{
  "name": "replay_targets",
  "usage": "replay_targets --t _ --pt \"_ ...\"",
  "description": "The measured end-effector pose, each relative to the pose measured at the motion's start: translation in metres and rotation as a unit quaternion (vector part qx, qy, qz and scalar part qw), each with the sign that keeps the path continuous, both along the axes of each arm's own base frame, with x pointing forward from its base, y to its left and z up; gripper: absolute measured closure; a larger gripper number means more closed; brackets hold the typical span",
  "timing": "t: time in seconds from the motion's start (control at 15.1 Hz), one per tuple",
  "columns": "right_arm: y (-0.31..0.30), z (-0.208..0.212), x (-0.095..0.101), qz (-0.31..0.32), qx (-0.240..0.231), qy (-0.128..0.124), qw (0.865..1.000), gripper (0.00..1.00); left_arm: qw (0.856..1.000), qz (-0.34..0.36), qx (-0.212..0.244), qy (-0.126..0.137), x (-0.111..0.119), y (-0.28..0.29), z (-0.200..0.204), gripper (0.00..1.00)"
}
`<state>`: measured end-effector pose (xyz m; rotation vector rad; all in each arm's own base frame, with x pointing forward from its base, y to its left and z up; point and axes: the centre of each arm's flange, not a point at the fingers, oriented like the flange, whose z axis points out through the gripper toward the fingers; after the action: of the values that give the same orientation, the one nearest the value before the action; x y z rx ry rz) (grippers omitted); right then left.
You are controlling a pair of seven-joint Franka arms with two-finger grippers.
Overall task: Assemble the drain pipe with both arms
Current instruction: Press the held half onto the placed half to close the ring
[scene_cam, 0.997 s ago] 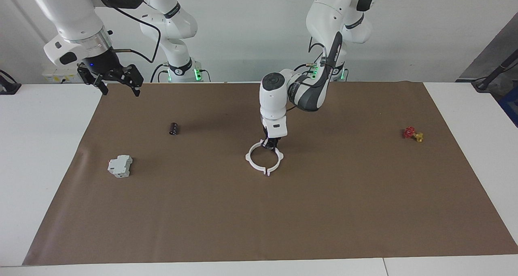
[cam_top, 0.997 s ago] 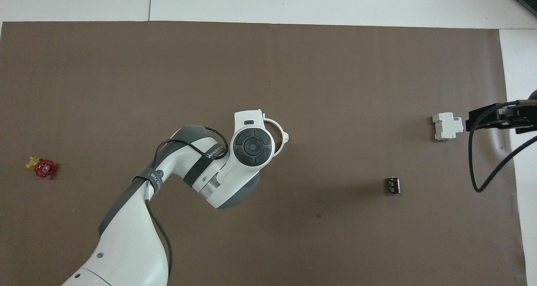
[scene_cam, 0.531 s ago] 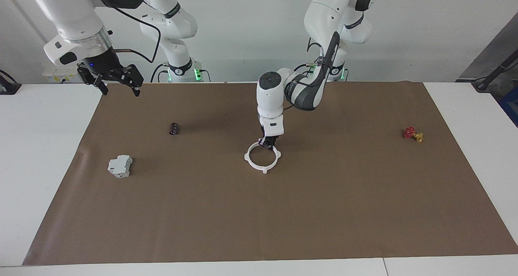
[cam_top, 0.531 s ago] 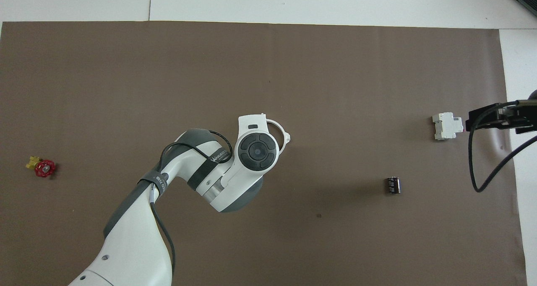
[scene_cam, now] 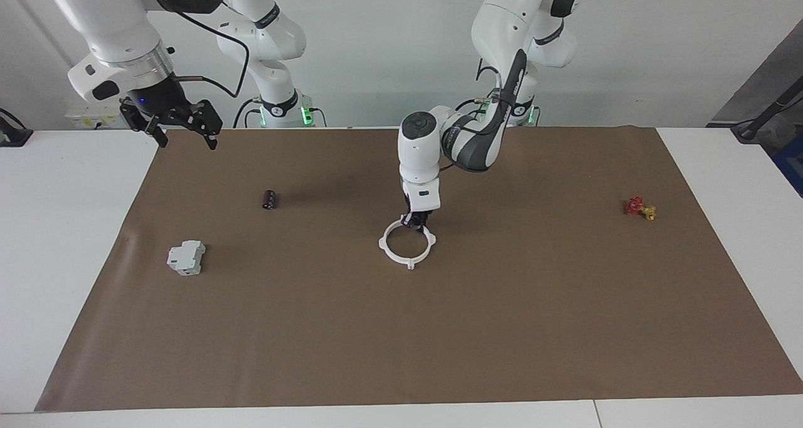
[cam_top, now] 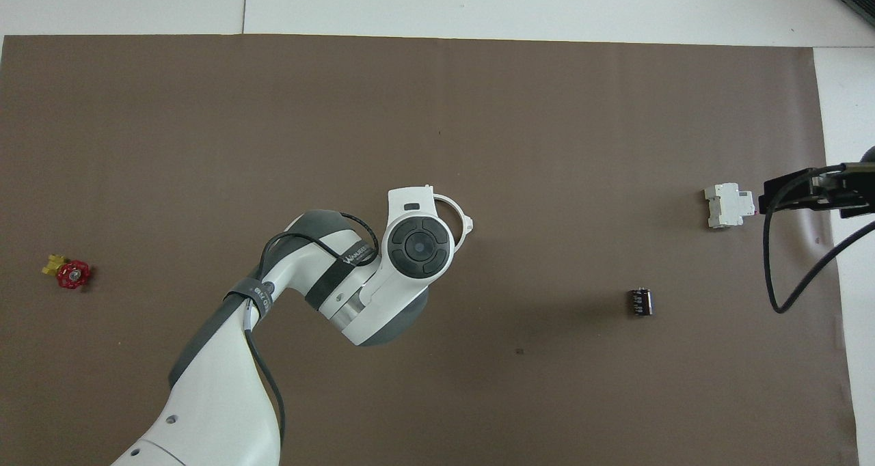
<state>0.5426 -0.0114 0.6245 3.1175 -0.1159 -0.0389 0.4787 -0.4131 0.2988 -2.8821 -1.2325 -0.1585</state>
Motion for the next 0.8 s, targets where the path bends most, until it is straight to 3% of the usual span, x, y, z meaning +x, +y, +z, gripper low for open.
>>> replay_targets --t 0.27,0.8 --pt "0.0000 0.0000 0.0000 0.000 0.000 0.000 1.000 0.00 1.000 0.000 0.000 0.000 0.0003 0.0004 -0.0001 0.85" --pt "0.0000 0.0000 0.0000 0.000 0.000 0.000 1.000 0.00 1.000 -0.012 0.019 0.010 0.0047 0.0059 0.0064 0.00"
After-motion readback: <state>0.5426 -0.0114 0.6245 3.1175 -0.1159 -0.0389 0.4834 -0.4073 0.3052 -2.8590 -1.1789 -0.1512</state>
